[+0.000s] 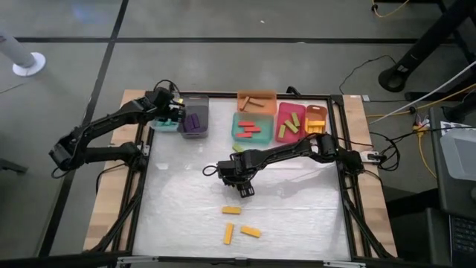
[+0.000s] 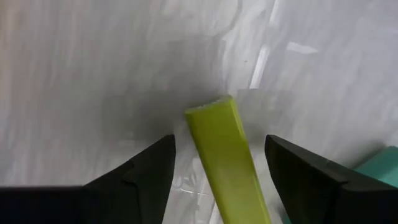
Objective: Sort blocks
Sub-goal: Put the light green block into the pink bin, then put the yellow block into the right orange bin
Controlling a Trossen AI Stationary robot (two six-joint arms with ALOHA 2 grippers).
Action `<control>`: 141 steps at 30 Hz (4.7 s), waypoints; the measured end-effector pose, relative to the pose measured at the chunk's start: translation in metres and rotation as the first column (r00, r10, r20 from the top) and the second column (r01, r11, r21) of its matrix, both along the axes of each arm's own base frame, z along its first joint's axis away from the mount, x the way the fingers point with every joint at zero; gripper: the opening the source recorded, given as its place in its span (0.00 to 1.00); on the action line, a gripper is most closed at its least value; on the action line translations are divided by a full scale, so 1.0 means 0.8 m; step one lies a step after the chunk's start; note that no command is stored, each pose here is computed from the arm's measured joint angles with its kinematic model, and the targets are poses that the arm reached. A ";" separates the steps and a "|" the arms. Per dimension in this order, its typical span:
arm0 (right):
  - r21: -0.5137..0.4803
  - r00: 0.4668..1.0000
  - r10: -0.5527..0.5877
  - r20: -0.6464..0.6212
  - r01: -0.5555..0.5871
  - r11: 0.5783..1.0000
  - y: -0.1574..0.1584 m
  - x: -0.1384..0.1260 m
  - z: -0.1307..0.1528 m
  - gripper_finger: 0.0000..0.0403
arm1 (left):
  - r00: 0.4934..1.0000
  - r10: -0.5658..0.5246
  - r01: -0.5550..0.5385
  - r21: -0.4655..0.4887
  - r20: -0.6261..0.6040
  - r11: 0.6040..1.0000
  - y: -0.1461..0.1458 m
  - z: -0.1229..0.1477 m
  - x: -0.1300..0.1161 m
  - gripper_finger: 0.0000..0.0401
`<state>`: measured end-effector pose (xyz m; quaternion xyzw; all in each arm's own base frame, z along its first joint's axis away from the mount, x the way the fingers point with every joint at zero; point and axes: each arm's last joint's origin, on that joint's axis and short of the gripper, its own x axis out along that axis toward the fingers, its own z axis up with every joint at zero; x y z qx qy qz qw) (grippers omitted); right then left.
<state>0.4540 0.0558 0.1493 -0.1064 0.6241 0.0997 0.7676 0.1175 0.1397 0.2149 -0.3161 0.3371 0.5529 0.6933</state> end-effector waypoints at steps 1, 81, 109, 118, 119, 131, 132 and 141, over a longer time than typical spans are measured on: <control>0.005 1.000 -0.002 -0.001 0.002 1.000 -0.001 0.000 0.000 0.60 | 1.000 -0.021 0.022 -0.018 0.023 1.000 -0.001 0.000 0.001 0.42; -0.183 0.691 -0.681 -0.243 0.657 0.731 -0.271 -0.214 0.118 0.30 | 0.276 -0.910 0.796 0.456 0.309 0.397 -0.168 -0.043 0.229 0.42; -0.130 0.695 -0.684 -0.221 0.674 0.727 -0.272 -0.209 0.118 0.64 | -0.018 -0.995 0.929 0.370 0.098 0.019 -0.332 -0.090 0.200 0.42; -0.122 0.696 -0.682 -0.223 0.675 0.728 -0.272 -0.209 0.117 0.64 | -0.049 -0.998 0.930 0.365 0.042 -0.030 -0.356 -0.112 0.219 0.42; -0.123 0.696 -0.682 -0.224 0.674 0.728 -0.272 -0.209 0.117 0.64 | -0.041 -0.999 0.932 0.361 0.034 -0.026 -0.357 -0.115 0.221 0.42; -0.128 0.692 -0.679 -0.243 0.672 0.730 -0.270 -0.211 0.118 0.64 | 0.015 -1.000 0.958 0.287 0.025 0.022 -0.359 -0.149 0.225 0.42; -0.129 0.689 -0.678 -0.256 0.671 0.731 -0.269 -0.212 0.118 0.64 | 0.015 -1.000 0.958 0.286 0.022 0.021 -0.359 -0.150 0.225 0.42; 0.043 0.667 -0.682 -0.300 0.723 0.689 -0.256 -0.211 0.155 0.64 | 0.034 -0.999 0.955 0.294 -0.010 0.029 -0.354 -0.151 0.227 0.26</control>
